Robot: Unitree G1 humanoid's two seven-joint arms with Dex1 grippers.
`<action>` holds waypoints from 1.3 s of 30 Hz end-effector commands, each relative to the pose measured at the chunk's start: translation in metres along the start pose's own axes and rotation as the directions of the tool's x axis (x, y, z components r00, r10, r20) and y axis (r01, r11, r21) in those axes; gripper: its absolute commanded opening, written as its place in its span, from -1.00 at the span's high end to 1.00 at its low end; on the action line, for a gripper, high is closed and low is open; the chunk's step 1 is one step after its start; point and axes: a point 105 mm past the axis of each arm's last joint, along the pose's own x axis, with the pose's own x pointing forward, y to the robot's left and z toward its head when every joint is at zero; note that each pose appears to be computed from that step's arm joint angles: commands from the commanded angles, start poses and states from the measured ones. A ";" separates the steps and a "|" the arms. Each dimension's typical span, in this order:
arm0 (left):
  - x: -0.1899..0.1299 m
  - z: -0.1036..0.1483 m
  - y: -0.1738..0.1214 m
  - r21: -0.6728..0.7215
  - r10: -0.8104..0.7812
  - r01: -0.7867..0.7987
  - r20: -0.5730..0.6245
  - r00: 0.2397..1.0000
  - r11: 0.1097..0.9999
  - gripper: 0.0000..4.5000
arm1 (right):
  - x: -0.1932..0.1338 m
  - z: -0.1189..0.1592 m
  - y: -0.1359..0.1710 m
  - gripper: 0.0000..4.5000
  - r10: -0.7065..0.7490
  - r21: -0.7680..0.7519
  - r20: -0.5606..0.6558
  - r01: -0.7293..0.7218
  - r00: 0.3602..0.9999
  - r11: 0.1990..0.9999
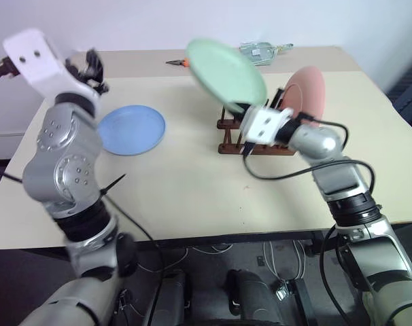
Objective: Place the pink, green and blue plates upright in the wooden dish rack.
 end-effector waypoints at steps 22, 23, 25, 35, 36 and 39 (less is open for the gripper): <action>-0.086 -0.087 -0.106 -0.004 -0.719 0.730 -0.171 0.673 0.684 -0.29 | -0.035 -0.010 -0.051 1.00 -0.245 0.840 -0.192 0.288 0.950 0.460; -0.087 -0.088 -0.106 -0.003 -0.720 0.730 -0.172 0.673 0.683 -0.29 | -0.035 -0.014 -0.049 1.00 -0.237 0.842 -0.213 0.301 0.948 0.447; -0.087 -0.089 -0.107 -0.001 -0.721 0.732 -0.175 0.671 0.681 -0.29 | -0.035 -0.022 -0.047 1.00 -0.228 0.854 -0.254 0.329 0.940 0.403; -0.089 -0.091 -0.109 0.004 -0.720 0.733 -0.181 0.669 0.680 -0.29 | -0.031 -0.028 -0.044 1.00 -0.224 0.871 -0.309 0.369 0.924 0.323; -0.089 -0.091 -0.109 0.005 -0.720 0.733 -0.183 0.669 0.680 -0.29 | -0.031 -0.028 -0.045 1.00 -0.225 0.870 -0.311 0.372 0.923 0.324; -0.089 -0.092 -0.109 0.008 -0.721 0.734 -0.184 0.668 0.679 -0.29 | -0.029 -0.028 -0.044 1.00 -0.224 0.858 -0.312 0.376 0.923 0.351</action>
